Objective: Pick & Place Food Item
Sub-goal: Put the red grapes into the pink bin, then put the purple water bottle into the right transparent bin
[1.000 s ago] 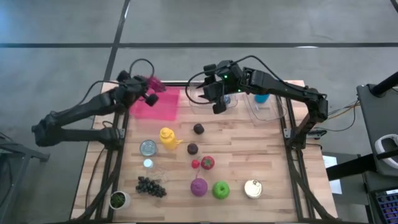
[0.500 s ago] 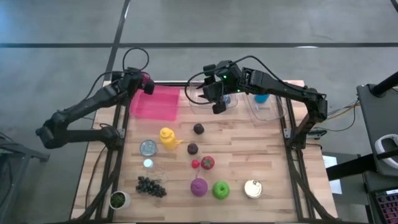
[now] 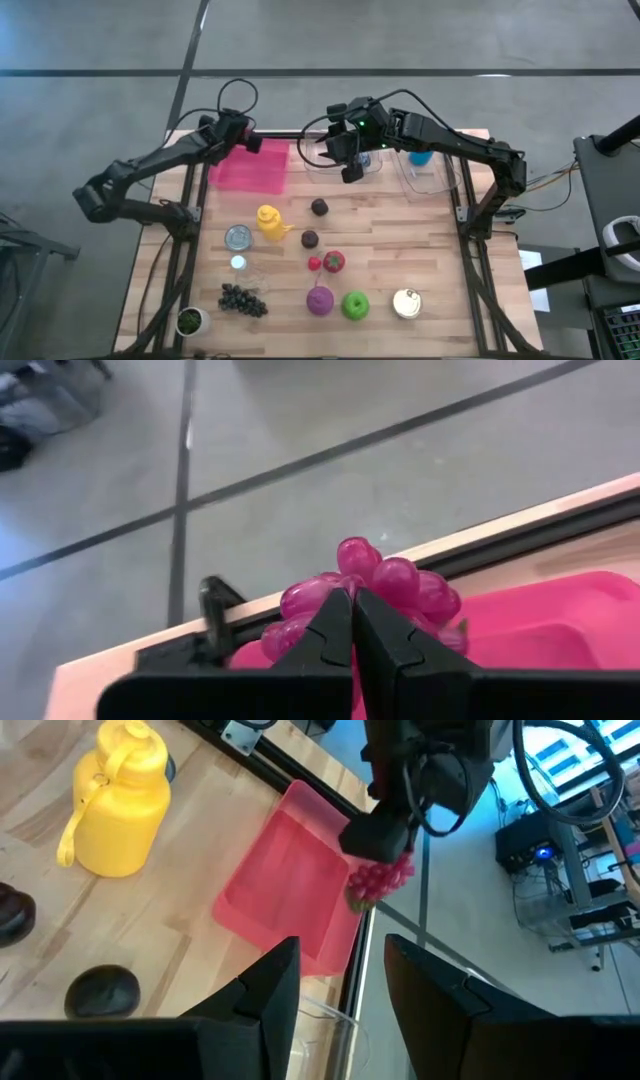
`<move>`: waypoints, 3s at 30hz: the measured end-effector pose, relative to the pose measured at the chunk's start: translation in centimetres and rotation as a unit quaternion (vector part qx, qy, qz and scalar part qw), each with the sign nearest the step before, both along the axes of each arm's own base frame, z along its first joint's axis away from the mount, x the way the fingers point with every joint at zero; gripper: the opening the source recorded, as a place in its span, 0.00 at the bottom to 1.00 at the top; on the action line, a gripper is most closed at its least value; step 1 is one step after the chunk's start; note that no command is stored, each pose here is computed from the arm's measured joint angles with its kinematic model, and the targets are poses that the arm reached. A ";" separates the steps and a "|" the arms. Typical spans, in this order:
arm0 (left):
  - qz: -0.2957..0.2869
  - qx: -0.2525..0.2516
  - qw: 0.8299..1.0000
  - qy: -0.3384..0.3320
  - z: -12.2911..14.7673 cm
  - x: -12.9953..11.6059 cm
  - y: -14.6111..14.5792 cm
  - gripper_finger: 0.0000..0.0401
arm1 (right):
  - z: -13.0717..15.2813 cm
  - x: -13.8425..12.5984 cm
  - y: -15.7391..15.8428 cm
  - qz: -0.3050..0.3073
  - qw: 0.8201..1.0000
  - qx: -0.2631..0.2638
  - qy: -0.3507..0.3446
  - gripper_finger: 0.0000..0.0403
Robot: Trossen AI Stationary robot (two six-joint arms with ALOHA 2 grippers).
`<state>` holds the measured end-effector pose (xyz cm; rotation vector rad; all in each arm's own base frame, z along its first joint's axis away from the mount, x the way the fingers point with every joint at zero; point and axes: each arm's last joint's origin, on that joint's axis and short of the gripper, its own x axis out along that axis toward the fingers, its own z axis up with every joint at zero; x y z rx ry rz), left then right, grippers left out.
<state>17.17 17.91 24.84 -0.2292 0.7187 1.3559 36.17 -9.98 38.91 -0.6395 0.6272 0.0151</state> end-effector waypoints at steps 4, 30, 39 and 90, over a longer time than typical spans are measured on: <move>0.006 -0.011 1.000 -0.003 -0.8 0.4 0.4 0.00 | 0.0 0.0 0.0 0.000 1.000 0.000 0.000 0.34; 0.029 -0.056 0.997 0.054 -3.0 0.5 0.8 0.19 | 0.0 0.0 0.0 0.005 1.000 0.001 -0.001 0.34; 0.017 -0.057 0.996 0.071 -3.0 0.5 0.8 0.30 | 0.0 0.0 0.0 0.005 1.000 0.001 -0.001 0.31; -0.293 0.055 0.945 -0.131 7.4 -1.9 -14.5 0.01 | -3.0 -3.5 7.7 0.083 0.973 0.138 0.168 0.02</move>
